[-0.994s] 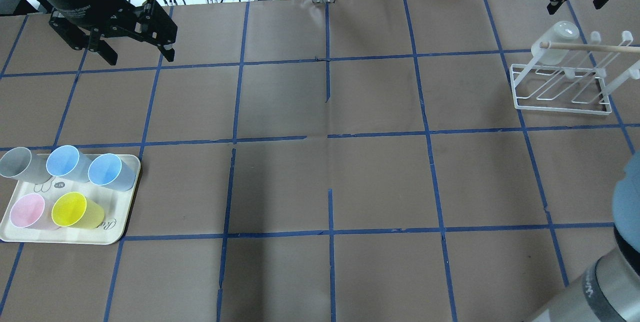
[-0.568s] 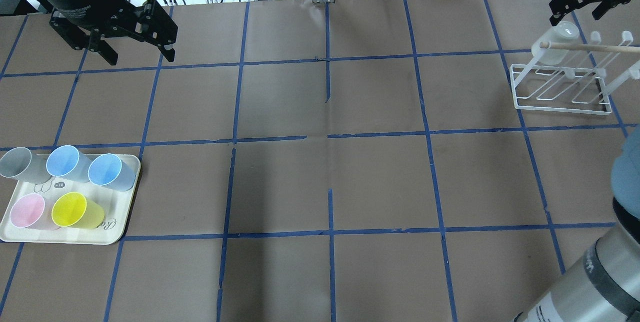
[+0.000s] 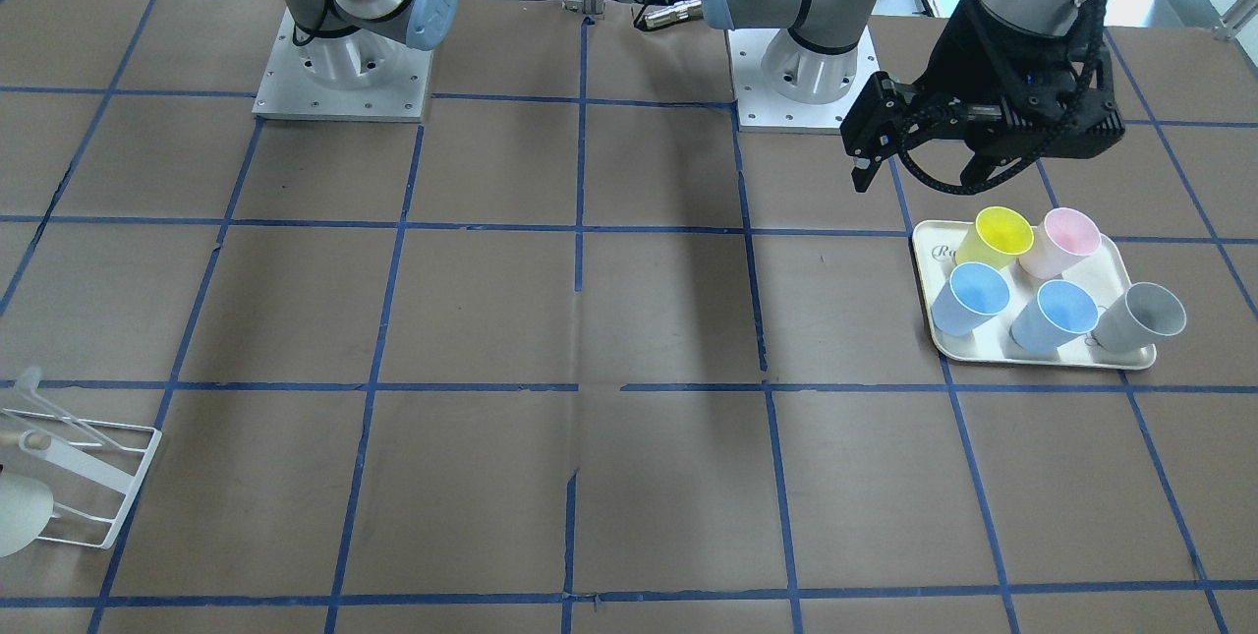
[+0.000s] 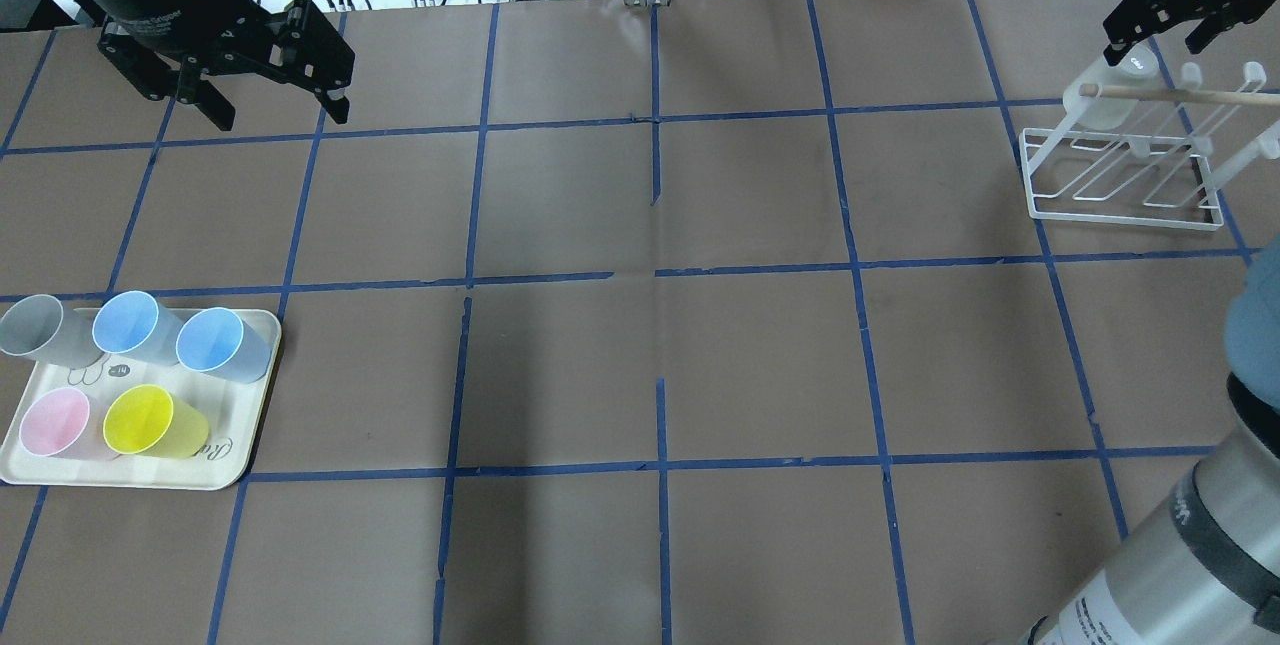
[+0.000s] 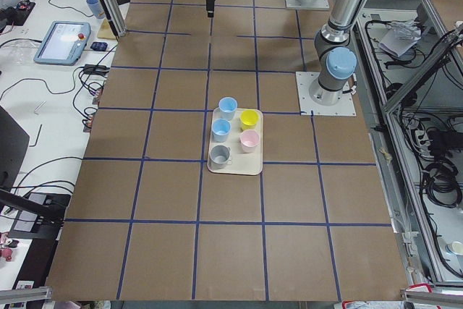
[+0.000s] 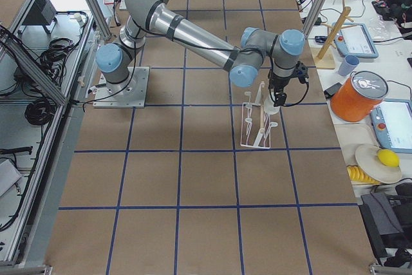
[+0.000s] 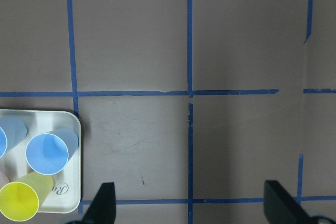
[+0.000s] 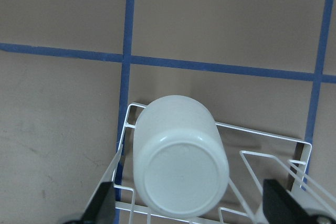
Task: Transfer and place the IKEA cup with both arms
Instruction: 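Lower the right gripper and close it on the white cup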
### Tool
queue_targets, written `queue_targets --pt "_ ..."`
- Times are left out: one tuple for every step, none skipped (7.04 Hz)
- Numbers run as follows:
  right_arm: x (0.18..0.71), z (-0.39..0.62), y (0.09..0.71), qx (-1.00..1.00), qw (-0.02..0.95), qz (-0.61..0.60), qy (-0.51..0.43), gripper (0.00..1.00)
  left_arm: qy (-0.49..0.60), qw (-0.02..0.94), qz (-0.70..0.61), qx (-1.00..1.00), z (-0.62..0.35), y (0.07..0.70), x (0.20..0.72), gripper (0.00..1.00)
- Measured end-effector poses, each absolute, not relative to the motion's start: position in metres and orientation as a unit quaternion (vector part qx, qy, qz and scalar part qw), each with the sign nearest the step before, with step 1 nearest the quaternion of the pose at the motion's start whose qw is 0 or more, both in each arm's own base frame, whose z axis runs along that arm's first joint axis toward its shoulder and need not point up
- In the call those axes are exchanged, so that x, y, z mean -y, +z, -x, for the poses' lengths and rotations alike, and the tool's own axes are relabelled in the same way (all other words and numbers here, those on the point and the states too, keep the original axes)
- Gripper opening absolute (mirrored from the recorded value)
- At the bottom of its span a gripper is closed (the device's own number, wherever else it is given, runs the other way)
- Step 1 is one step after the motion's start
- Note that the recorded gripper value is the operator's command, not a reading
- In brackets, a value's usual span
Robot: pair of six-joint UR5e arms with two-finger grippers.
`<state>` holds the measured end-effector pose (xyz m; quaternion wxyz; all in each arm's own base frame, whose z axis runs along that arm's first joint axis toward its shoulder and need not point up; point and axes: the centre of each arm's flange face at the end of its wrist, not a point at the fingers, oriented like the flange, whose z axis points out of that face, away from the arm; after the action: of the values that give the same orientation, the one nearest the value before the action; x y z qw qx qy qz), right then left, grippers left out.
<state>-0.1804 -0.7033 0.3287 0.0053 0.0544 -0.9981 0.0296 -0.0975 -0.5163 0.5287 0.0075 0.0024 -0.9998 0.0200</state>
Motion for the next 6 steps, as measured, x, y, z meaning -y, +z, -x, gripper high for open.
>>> queue_targets --pt "0.7042 0.18 0.3249 0.998 0.004 -0.054 0.027 1.0 0.02 0.008 -0.002 1.0 0.0975 0.5286 0.5164 1.0" --pt "0.7046 0.1786 0.3239 0.998 0.003 -0.054 0.026 0.83 0.02 0.008 -0.002 1.0 0.0975 0.5287 0.5164 1.0" --pt "0.7048 0.1773 0.3239 0.998 0.003 -0.055 0.026 0.83 0.02 0.007 -0.002 1.0 0.0975 0.5287 0.5163 1.0" --pt "0.705 0.1761 0.3241 0.998 0.003 -0.056 0.026 0.83 0.02 0.007 -0.002 1.0 0.0974 0.5286 0.5163 1.0" --pt "0.7052 0.175 0.3243 0.998 0.003 -0.056 0.026 0.83 0.02 0.007 -0.002 1.0 0.0974 0.5287 0.5163 1.0" --pt "0.7056 0.1745 0.3235 0.998 0.003 -0.057 0.026 0.83 0.02 0.007 -0.002 1.0 0.0973 0.5287 0.5163 1.0"
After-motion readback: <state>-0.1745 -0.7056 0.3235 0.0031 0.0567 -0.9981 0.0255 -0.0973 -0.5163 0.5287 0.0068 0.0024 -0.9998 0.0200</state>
